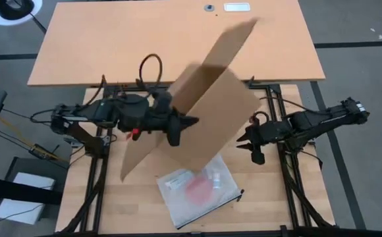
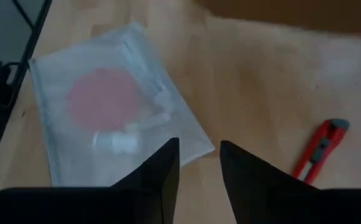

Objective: Unpack boxes
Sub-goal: Break down the cardboard box until it is fully flat using the red cutter

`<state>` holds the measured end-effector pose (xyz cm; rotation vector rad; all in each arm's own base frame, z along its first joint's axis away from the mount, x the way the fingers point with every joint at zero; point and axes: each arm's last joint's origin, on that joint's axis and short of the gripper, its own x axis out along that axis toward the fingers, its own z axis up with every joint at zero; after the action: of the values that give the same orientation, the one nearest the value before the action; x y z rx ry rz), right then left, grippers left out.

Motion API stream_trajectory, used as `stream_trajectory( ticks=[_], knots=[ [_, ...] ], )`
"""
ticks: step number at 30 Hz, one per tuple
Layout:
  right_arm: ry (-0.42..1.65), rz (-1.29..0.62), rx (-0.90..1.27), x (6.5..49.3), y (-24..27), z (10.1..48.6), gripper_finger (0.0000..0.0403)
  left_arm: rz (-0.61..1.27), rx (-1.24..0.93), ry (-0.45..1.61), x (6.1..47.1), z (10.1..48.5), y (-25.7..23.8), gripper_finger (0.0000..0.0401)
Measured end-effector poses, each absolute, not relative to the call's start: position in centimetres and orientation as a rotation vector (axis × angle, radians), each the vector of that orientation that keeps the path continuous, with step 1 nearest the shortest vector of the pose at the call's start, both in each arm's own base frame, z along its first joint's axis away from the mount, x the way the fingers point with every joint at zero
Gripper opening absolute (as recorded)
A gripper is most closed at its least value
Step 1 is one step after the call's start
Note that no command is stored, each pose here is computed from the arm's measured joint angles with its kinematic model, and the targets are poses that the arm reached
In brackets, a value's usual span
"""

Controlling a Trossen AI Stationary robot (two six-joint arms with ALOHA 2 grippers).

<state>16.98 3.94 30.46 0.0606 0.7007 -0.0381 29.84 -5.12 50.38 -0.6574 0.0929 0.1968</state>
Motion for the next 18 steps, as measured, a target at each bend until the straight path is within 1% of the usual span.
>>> stream_trajectory(
  ticks=[3, 6, 8, 10, 12, 15, 18],
  knots=[
    [0.675, -0.054, 0.074, 16.7, 3.5, 30.8, 0.0119, 0.052, -0.578, -0.021, 28.8, 52.4, -5.2, 0.0028],
    [0.638, -0.067, 0.066, 16.8, 3.3, 31.1, 0.0119, -0.091, -0.589, -0.162, 27.0, 54.8, -5.1, 0.0028],
    [0.612, -0.096, 0.012, 17.0, 3.0, 31.3, 0.012, -0.182, -0.585, -0.219, 26.3, 55.8, -5.2, 0.0028],
    [0.588, -0.164, -0.051, 17.1, 2.6, 31.5, 0.0124, -0.275, -0.576, -0.24, 26.3, 56.1, -5.4, 0.0028],
    [0.538, -0.271, -0.089, 17.3, 2.1, 31.9, 0.0133, -0.357, -0.561, -0.225, 26.5, 56.0, -5.7, 0.0028],
    [0.432, -0.428, -0.079, 17.3, 1.2, 32.8, 0.0155, -0.412, -0.554, -0.212, 26.4, 56.0, -5.9, 0.0028],
    [0.295, -0.474, -0.02, 17.0, 0.5, 34.3, 0.0185, -0.447, -0.553, -0.229, 25.8, 56.5, -6.1, 0.0028]
  ],
)
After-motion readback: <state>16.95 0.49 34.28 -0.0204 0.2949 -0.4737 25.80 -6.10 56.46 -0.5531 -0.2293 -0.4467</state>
